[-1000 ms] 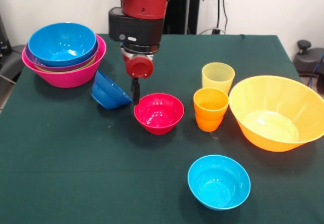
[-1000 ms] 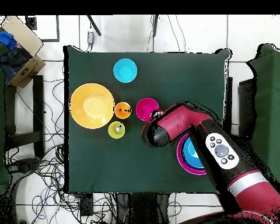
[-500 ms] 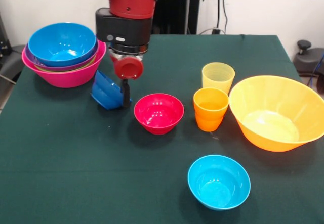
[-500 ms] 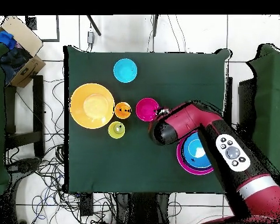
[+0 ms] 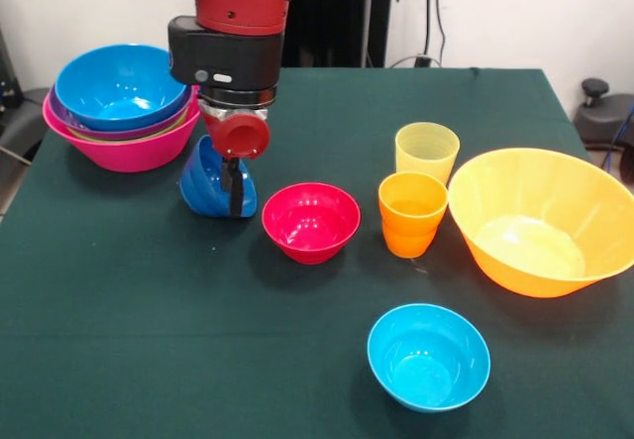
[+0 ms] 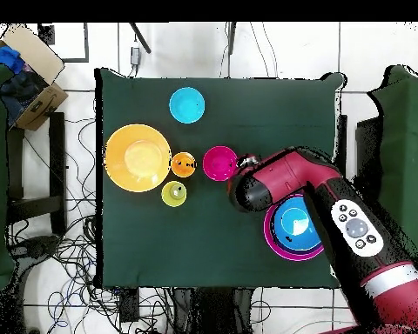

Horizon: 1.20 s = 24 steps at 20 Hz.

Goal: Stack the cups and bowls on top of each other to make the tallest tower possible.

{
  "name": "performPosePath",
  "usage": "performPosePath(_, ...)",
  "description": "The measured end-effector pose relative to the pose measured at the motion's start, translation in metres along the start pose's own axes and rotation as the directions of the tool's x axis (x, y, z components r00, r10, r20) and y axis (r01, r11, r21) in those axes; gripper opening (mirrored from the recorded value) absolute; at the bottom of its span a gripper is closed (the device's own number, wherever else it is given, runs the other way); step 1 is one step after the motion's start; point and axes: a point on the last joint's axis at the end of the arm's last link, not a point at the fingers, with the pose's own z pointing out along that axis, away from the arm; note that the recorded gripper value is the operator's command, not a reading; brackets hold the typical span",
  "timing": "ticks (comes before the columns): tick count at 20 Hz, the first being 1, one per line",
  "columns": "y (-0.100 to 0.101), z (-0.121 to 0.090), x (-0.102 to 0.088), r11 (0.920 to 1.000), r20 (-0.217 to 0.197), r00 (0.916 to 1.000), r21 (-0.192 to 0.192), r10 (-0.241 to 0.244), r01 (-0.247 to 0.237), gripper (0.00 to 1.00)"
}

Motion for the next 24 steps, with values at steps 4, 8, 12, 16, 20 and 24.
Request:
performPosePath(4, -0.002, 0.0, -0.004, 1.0, 0.001, 1.0, 0.001, -0.009, 0.009, 1.0)
performPosePath(8, -0.005, 0.0, -0.01, 0.9998, 0.006, 0.9998, 0.011, -0.019, 0.019, 1.0)
performPosePath(12, -0.011, -0.001, -0.021, 0.9989, 0.014, 0.9992, 0.03, -0.036, 0.036, 1.0)
performPosePath(16, -0.011, -0.001, -0.021, 0.9988, 0.015, 0.9992, 0.034, -0.037, 0.036, 0.0)
performPosePath(20, -0.011, -0.001, -0.019, 0.9989, 0.015, 0.9993, 0.034, -0.034, 0.033, 0.0)
performPosePath(24, -0.011, -0.001, -0.017, 0.9989, 0.016, 0.9995, 0.038, -0.029, 0.029, 0.0)
